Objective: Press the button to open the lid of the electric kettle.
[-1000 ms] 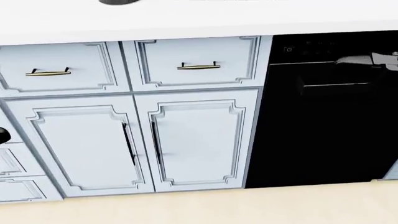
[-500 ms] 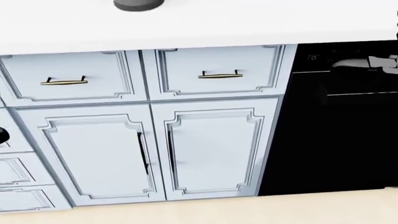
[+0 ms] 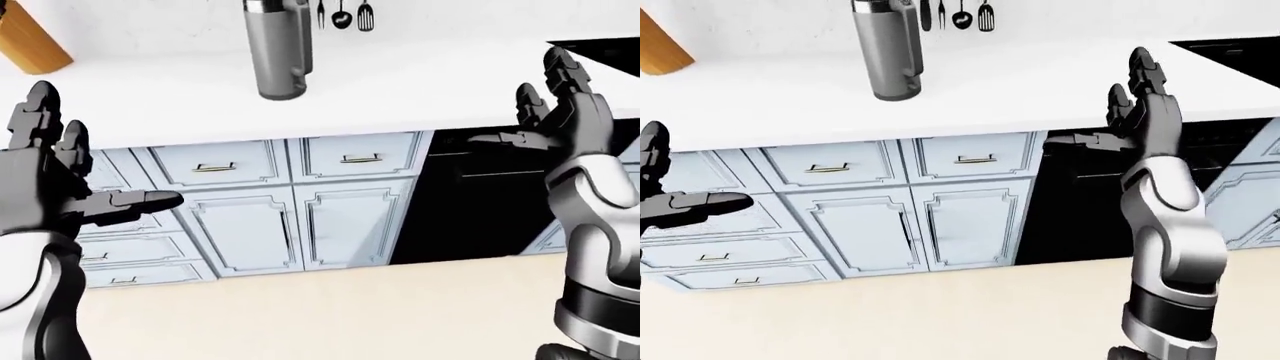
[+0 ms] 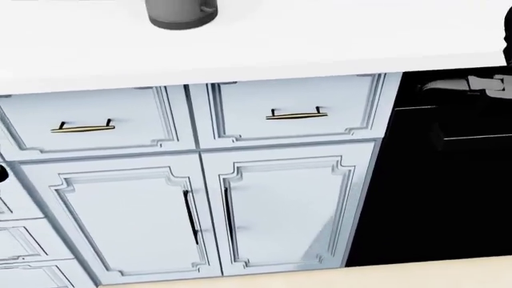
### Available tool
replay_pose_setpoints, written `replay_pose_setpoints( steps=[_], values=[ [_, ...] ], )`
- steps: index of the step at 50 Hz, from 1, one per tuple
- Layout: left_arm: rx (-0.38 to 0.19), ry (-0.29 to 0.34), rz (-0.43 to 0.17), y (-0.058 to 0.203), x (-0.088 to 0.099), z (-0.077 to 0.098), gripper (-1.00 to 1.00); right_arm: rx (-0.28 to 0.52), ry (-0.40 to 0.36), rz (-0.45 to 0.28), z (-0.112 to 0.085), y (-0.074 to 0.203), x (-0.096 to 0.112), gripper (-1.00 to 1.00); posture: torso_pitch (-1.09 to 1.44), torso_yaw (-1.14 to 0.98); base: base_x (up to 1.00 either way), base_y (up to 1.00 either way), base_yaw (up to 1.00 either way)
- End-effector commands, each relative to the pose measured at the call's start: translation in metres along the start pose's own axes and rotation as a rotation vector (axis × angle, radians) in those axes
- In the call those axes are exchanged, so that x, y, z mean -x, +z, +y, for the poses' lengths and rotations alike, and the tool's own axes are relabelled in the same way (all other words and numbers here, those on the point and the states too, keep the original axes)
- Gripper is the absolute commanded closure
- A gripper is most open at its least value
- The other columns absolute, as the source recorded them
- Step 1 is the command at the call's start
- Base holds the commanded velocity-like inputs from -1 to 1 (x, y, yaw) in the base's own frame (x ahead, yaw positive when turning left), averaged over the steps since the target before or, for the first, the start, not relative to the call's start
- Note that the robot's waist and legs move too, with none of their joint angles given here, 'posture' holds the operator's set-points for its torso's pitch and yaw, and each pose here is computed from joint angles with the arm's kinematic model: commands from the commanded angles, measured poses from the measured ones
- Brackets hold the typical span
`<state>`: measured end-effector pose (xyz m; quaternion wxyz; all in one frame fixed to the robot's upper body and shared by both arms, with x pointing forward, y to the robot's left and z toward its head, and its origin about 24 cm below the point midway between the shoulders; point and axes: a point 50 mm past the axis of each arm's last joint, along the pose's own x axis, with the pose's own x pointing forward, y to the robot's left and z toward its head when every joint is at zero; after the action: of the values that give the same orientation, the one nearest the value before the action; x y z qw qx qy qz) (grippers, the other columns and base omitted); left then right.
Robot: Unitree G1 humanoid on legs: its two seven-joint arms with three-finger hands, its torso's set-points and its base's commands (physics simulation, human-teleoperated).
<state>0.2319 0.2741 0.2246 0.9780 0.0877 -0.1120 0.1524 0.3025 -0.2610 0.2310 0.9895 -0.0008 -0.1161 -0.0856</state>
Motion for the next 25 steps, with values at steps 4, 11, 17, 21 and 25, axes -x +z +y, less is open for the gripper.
replay_pose_setpoints(
  steps=[4, 11, 17, 21, 25],
  values=[
    [-0.007, -0.008, -0.091, 0.0154, 0.001, -0.0011, -1.0, 0.013, -0.016, -0.123, -0.0039, 0.0256, 0.002, -1.0, 0.0, 0.0, 0.2, 0.12, 0.0],
    [-0.004, -0.01, -0.091, 0.015, 0.0003, -0.0012, -1.0, 0.01, -0.016, -0.126, -0.0039, 0.0277, 0.0018, -1.0, 0.0, 0.0, 0.2, 0.12, 0.0],
    [-0.006, -0.008, -0.095, 0.0169, 0.0007, 0.0, -1.0, 0.01, -0.018, -0.133, -0.0043, 0.0304, 0.0017, -1.0, 0.0, 0.0, 0.2, 0.12, 0.0],
    [-0.006, -0.006, -0.094, 0.0165, 0.0004, 0.0003, -1.0, 0.01, -0.017, -0.132, -0.004, 0.0305, 0.0018, -1.0, 0.0, 0.0, 0.2, 0.12, 0.0],
    [-0.007, -0.005, -0.096, 0.0167, 0.0003, 0.0002, -1.0, 0.01, -0.017, -0.132, -0.0041, 0.0305, 0.0024, -1.0, 0.0, 0.0, 0.2, 0.12, 0.0]
  ],
)
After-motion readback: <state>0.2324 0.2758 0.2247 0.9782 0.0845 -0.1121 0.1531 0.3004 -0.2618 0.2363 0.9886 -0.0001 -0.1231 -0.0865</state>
